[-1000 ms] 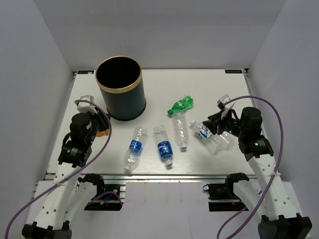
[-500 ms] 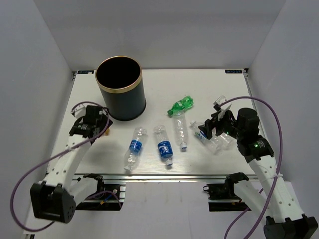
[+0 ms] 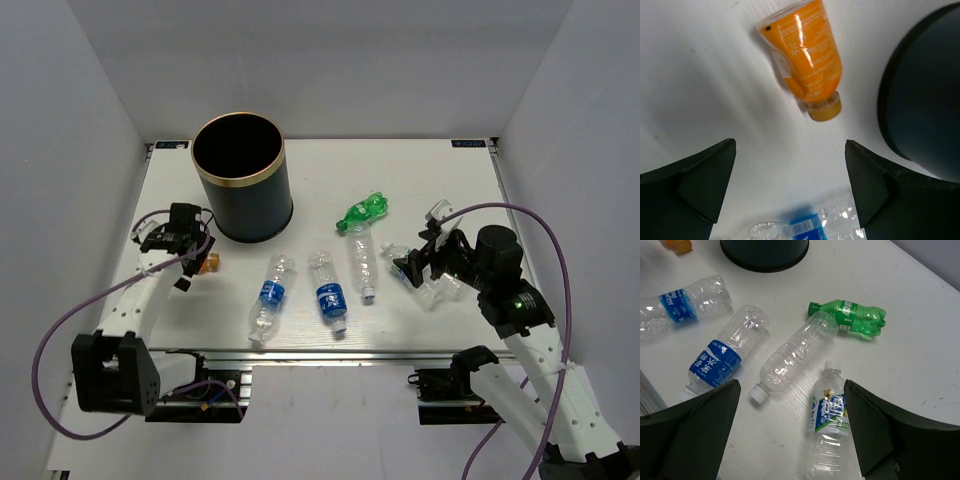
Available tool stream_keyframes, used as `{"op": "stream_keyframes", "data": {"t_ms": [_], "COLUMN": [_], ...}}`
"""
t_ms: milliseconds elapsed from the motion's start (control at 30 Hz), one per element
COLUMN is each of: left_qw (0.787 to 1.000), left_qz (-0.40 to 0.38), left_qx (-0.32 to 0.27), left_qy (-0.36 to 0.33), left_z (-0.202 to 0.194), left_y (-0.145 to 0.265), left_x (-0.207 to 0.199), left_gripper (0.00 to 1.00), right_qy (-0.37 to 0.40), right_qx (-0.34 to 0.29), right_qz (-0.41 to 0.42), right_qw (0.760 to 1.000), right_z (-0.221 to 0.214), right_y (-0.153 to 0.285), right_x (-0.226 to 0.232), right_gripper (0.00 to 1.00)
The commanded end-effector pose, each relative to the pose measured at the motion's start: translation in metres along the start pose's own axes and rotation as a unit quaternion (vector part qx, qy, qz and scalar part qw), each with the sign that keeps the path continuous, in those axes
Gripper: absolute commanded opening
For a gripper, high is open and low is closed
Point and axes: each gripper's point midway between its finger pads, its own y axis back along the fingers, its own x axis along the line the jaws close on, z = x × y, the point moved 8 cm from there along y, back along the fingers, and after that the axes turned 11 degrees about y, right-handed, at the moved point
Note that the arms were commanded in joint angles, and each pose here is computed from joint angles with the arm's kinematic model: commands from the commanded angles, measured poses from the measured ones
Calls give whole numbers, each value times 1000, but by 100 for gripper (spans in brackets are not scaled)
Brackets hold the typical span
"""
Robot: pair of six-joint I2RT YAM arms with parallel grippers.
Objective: Put the plastic bottles in the bin
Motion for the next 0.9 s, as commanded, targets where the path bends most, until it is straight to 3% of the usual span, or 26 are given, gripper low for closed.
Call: {"op": "stream_keyframes", "data": {"t_ms": [0,300,633,867], "left_qw": [999,996,993,991], "left_qz": [35,55,109,124], "left_qx": [-16,-38,-4,-17], "left_qy": [33,52,41,50], "left_z": [8,24,17,22], "left_y": [-12,-41,-81,-103], "left_x": [-7,-26,-30,-31], "left_gripper": [100,100,100,100], "right_qy": [19,22,25,25], "right_qx": [-24,-12,-4,-2], "right_qz": [-10,-3,-8,-3], "right_qw": [999,1000,1000,1000], "right_z": [16,12,12,11], "right_y": [8,0,-3,-7], "right_x": [-1,2,4,8], "right_gripper": [90,90,90,90]}}
